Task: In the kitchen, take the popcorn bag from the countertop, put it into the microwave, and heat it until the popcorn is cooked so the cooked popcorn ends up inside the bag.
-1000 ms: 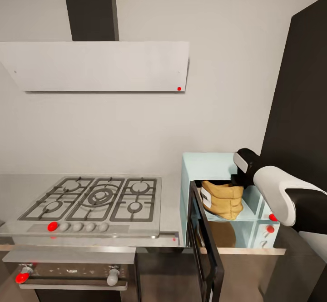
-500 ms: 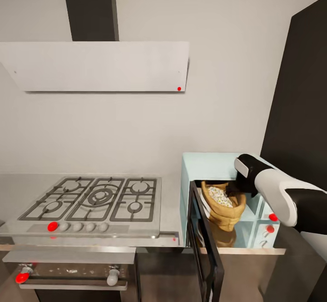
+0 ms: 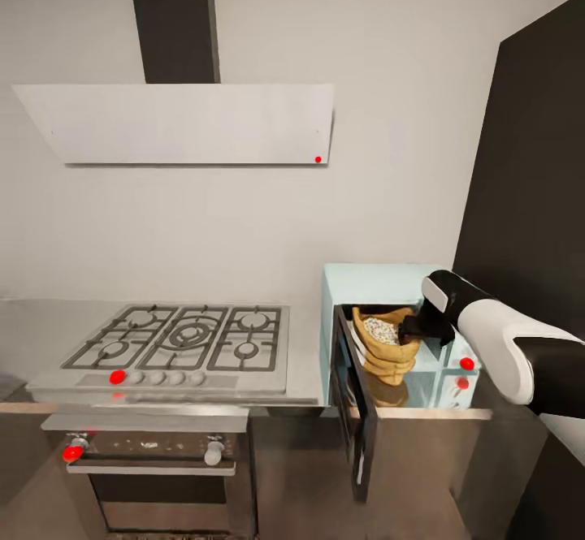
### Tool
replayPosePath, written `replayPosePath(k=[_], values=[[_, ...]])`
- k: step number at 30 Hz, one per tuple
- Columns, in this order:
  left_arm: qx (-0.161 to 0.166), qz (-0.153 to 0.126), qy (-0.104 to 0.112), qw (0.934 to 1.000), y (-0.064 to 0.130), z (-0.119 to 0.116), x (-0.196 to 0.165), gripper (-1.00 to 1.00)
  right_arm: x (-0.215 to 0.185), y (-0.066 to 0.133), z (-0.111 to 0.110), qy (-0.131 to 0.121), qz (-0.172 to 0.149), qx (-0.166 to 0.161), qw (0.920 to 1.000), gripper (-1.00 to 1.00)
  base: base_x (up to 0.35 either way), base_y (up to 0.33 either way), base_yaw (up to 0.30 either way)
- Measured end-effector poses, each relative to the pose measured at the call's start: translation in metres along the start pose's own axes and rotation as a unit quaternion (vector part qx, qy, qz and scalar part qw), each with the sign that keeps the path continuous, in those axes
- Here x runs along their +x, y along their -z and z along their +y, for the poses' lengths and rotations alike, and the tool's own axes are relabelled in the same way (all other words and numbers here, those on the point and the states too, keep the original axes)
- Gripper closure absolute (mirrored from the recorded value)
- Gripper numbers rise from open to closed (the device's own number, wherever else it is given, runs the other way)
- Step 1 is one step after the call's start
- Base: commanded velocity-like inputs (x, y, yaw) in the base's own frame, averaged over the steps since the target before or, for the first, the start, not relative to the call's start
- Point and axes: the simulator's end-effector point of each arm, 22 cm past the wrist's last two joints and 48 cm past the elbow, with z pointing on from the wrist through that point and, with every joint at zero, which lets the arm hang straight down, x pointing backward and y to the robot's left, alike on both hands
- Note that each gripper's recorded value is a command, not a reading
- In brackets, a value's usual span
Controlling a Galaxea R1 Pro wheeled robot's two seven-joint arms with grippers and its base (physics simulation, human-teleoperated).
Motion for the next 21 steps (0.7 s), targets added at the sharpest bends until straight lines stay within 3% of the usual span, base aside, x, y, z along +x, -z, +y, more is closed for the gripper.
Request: replayPosePath(k=[2, 5, 6, 8, 10, 11, 16, 18, 21], values=[[0.001, 0.000, -0.001, 1.0000, 0.000, -0.002, 0.000, -1.00, -0.042, 0.032, 0.022, 0.001, -0.063, -0.048, 0.9969, -1.00, -0.348, 0.000, 0.000], [0.003, 0.000, -0.001, 1.0000, 0.000, -0.005, 0.001, -1.00, -0.067, 0.053, 0.020, -0.007, -0.104, -0.085, 0.9909, -1.00, -0.348, 0.000, 0.000], [0.003, 0.001, -0.002, 1.0000, 0.000, -0.005, 0.001, -1.00, -0.076, 0.064, 0.025, -0.009, -0.120, -0.125, 0.9849, -1.00, -0.348, 0.000, 0.000], [0.003, 0.001, -0.002, 1.0000, 0.000, -0.005, 0.002, -1.00, -0.079, 0.070, 0.032, -0.004, -0.125, -0.158, 0.9794, -1.00, -0.348, 0.000, 0.000], [0.003, 0.001, -0.002, 1.0000, 0.000, -0.005, 0.002, -1.00, -0.078, 0.068, 0.022, 0.000, -0.124, -0.151, 0.9807, -1.00, -0.238, 0.000, 0.000], [0.002, 0.001, -0.001, 1.0000, 0.001, -0.004, 0.002, -1.00, -0.056, 0.038, 0.001, 0.018, -0.103, -0.109, 0.9885, -1.00, -0.084, 0.000, 0.000], [0.001, 0.001, 0.002, 1.0000, 0.000, -0.003, 0.001, -1.00, 0.013, -0.050, -0.005, 0.045, -0.079, -0.084, 0.9923, -1.00, -0.019, 0.000, 0.000], [0.001, 0.001, 0.002, 1.0000, 0.000, -0.003, 0.001, -1.00, 0.034, -0.074, -0.005, 0.051, -0.078, -0.084, 0.9921, -1.00, -0.001, 0.000, 0.000], [0.002, 0.000, 0.002, 1.0000, 0.000, -0.004, 0.001, -1.00, 0.043, -0.079, 0.005, 0.054, -0.076, -0.108, 0.9898, -1.00, 0.000, 0.000, 0.000]])
